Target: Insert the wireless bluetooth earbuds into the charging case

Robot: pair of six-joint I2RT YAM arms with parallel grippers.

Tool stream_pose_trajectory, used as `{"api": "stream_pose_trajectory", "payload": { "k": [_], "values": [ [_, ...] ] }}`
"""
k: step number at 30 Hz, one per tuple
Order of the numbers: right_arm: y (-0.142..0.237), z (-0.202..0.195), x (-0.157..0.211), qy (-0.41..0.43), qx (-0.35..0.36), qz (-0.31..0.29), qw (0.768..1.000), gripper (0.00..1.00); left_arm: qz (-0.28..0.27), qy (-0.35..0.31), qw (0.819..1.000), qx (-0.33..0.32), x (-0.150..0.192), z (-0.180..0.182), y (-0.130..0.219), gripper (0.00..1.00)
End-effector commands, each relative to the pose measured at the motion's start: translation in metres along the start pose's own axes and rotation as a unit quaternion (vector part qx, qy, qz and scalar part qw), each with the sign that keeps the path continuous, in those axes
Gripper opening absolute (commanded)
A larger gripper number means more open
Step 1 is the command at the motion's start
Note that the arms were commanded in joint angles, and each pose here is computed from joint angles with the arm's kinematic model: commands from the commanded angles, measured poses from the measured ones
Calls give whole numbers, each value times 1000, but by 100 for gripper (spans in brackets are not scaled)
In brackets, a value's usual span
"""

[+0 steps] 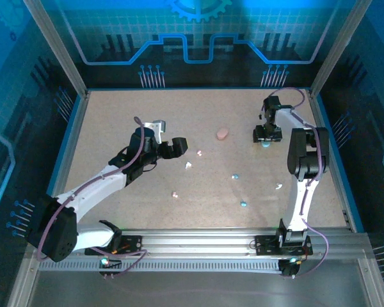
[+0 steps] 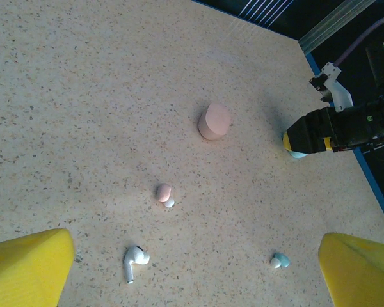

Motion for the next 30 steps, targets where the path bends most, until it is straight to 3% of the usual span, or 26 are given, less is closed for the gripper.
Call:
{"api": "stream_pose_trajectory", "payload": {
  "k": [1,22,25,30],
  "values": [
    [-6,4,2,14,10,14,1000,56,-17,-3,1000,8,-10,-9,8,99],
    [-19,5,5,3,1,19,1000,44,-7,7,1000,11,-11,-11,6,98],
    [-12,7,4,0,-10,6,1000,37,-6,11,1000,13,-12,-13,7,97],
    [25,14,0,-7,-40,-52,998,37,-11,14,1000,20,-17,-18,10,97]
  ]
}}
Point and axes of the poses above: each hand's point on the last joint's axis, 136 mm out from that joint toward the fingers, its own y axis back along the fingers, its own z axis along the line the jaws close on, x = y × z, the point moved 7 cm from there along y, back along the fingers, and after that the axes turned 2 degrees about y, right-handed, at the moved point
